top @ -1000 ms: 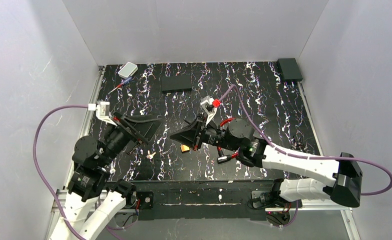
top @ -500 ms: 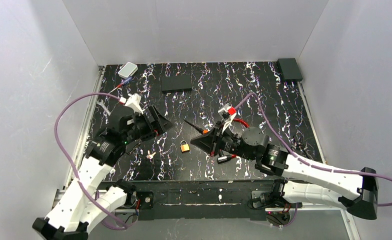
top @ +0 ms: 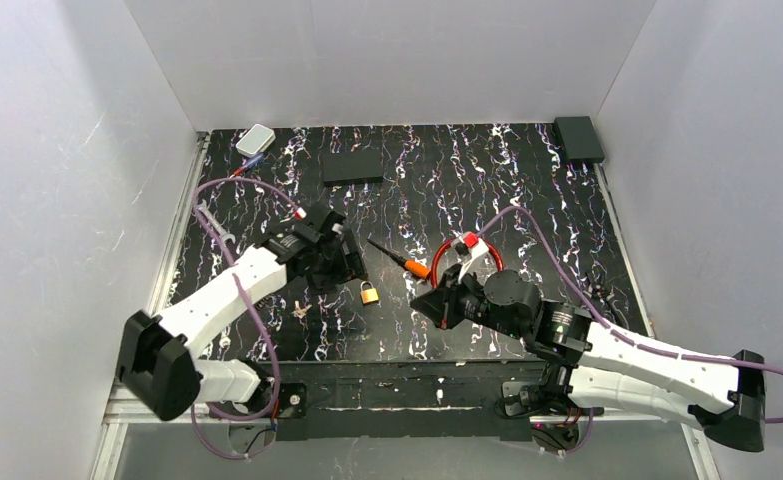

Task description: Unlock with the key

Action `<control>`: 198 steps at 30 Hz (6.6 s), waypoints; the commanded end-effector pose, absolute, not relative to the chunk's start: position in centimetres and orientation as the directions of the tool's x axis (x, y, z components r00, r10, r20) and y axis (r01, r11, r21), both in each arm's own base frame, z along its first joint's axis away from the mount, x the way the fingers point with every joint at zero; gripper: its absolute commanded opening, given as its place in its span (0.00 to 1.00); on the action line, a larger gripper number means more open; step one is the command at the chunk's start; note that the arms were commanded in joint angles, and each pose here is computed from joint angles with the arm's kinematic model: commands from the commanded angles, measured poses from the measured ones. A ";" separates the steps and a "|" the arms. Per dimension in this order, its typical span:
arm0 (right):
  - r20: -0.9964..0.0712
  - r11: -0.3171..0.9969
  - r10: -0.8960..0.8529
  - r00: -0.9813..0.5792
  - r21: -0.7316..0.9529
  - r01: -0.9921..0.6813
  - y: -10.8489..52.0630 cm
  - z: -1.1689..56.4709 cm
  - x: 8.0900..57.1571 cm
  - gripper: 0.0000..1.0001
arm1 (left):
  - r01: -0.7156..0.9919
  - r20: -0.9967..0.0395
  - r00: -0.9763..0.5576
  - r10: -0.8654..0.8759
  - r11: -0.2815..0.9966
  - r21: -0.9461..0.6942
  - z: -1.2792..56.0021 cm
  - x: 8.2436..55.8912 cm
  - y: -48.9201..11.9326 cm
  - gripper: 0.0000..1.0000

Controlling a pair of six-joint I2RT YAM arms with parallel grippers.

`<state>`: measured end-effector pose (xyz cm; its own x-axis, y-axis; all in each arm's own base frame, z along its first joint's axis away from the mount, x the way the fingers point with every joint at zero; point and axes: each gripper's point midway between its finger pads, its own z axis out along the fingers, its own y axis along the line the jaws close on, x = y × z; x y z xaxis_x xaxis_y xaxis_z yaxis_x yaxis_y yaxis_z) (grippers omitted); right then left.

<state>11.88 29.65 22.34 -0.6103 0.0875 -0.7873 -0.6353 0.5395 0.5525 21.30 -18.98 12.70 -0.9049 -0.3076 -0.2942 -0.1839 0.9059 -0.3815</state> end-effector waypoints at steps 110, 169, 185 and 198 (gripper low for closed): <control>-0.721 0.494 0.032 -0.692 0.613 -0.616 38.8 20.3 13.4 0.01 | -0.163 -0.341 -0.826 -0.448 0.770 -0.617 18.4 18.7 -22.1 0.00; -0.746 0.566 0.267 -0.611 0.634 -0.527 36.7 25.2 17.6 0.01 | -0.186 -0.310 -0.823 -0.476 0.741 -0.646 16.8 17.8 -21.8 0.00; -0.698 0.512 0.256 -0.669 0.685 -0.519 37.3 23.1 16.3 0.01 | -0.378 -0.233 -0.710 -0.665 0.639 -0.670 16.6 19.0 -20.7 0.00; -0.691 0.550 0.364 -0.625 0.701 -0.454 34.8 22.6 17.5 0.01 | -0.593 0.036 -0.590 -0.806 0.403 -0.697 16.5 19.3 -22.6 0.00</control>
<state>16.52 35.33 20.13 -0.6736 0.2601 -0.6918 -0.4628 0.5814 0.6692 18.91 -21.91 15.84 -0.6537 -0.7536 -0.0691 -0.5203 0.5139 -0.6820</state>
